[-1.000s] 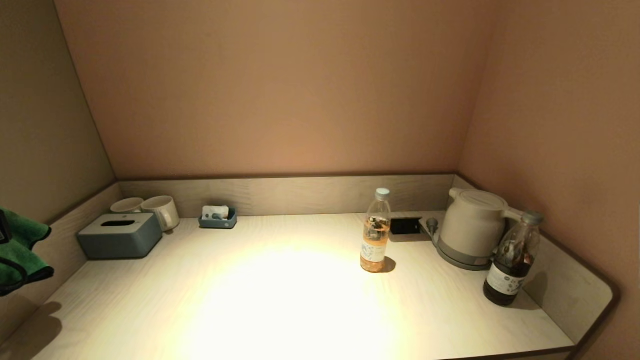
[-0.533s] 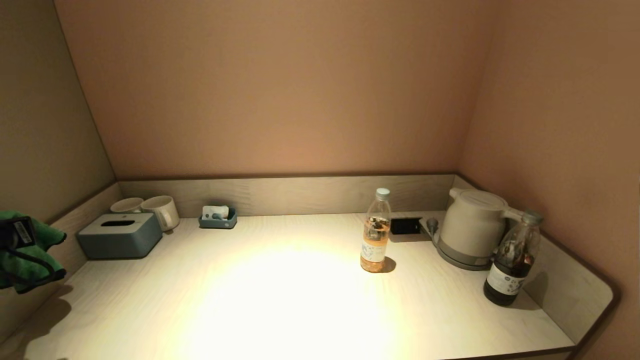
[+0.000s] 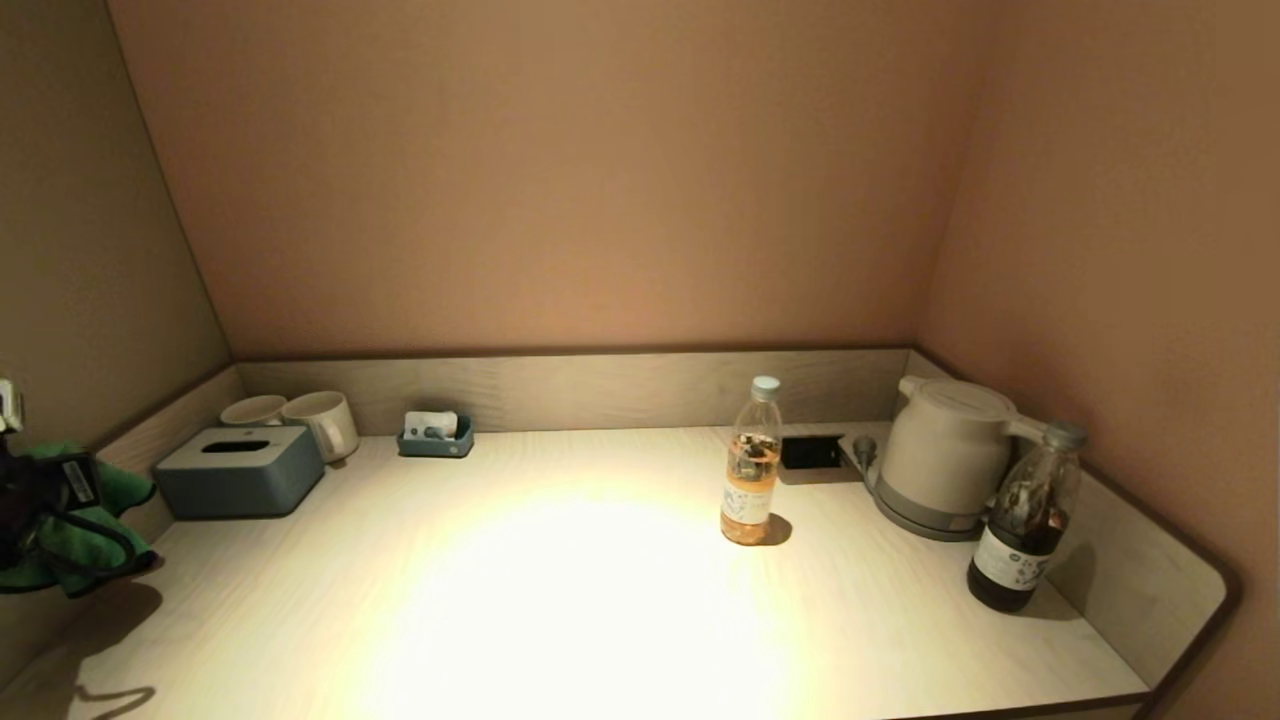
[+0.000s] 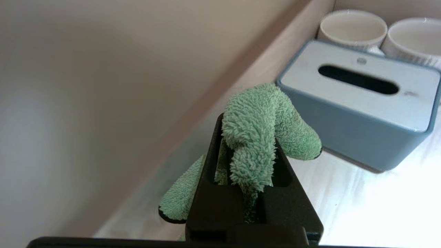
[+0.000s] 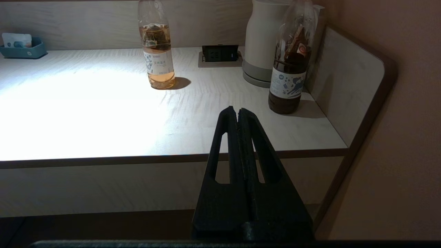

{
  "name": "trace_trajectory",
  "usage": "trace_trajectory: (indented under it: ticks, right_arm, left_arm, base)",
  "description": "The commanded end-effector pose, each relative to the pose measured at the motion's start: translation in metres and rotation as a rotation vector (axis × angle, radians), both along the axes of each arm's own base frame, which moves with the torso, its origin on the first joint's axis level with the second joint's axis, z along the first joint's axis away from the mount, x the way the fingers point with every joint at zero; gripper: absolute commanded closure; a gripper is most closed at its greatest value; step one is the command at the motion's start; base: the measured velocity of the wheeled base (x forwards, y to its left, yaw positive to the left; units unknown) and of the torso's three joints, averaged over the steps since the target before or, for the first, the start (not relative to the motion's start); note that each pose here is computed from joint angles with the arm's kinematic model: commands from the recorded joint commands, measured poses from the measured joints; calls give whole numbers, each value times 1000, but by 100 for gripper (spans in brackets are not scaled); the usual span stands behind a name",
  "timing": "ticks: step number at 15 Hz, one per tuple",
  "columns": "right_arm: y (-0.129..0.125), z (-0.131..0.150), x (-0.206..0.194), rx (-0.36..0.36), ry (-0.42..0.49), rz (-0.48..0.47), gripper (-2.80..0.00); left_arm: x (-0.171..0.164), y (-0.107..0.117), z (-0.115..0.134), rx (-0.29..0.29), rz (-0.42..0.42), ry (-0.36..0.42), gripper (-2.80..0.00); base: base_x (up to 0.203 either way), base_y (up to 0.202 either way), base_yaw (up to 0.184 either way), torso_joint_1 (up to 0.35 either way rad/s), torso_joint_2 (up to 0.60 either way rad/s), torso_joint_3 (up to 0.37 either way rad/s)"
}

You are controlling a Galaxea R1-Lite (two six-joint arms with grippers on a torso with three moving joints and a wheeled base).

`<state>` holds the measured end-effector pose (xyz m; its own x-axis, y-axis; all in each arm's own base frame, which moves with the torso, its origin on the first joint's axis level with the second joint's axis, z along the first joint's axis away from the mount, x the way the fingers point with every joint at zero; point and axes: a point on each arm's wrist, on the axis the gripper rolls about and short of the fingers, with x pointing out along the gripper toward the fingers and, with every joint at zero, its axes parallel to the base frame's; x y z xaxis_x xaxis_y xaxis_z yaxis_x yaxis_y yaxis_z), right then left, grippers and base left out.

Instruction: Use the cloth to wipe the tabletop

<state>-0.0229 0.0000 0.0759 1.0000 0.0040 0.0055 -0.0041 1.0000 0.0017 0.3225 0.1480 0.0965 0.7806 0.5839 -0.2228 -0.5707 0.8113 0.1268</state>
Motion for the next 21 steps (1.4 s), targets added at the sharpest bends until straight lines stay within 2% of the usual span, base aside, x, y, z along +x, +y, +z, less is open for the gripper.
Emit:
trace_trajectory:
  ticks: [1,4,5,17,21]
  right_arm:
    - [0,0,0,0,1,1,0]
    - [0,0,0,0,1,1,0]
    - [0,0,0,0,1,1,0]
    - [0,0,0,0,1,0,0]
    - [0,0,0,0,1,1,0]
  left_arm:
    - [6,3,-14,-14,-11,25,0]
    - [8,3,-18,-18,-11,38,0]
    - [8,3,-19,-18,-11,39,-280]
    - [4,0,-8,-11,-15,13,-280]
    - [-1,-11,12,2,-37,-34,-280]
  base:
    - [0,0,0,0,0,0]
    - [0,0,0,0,0,0]
    - [0,0,0,0,0,0]
    - [0,0,0,0,0,0]
    - [0,0,0,0,0,0]
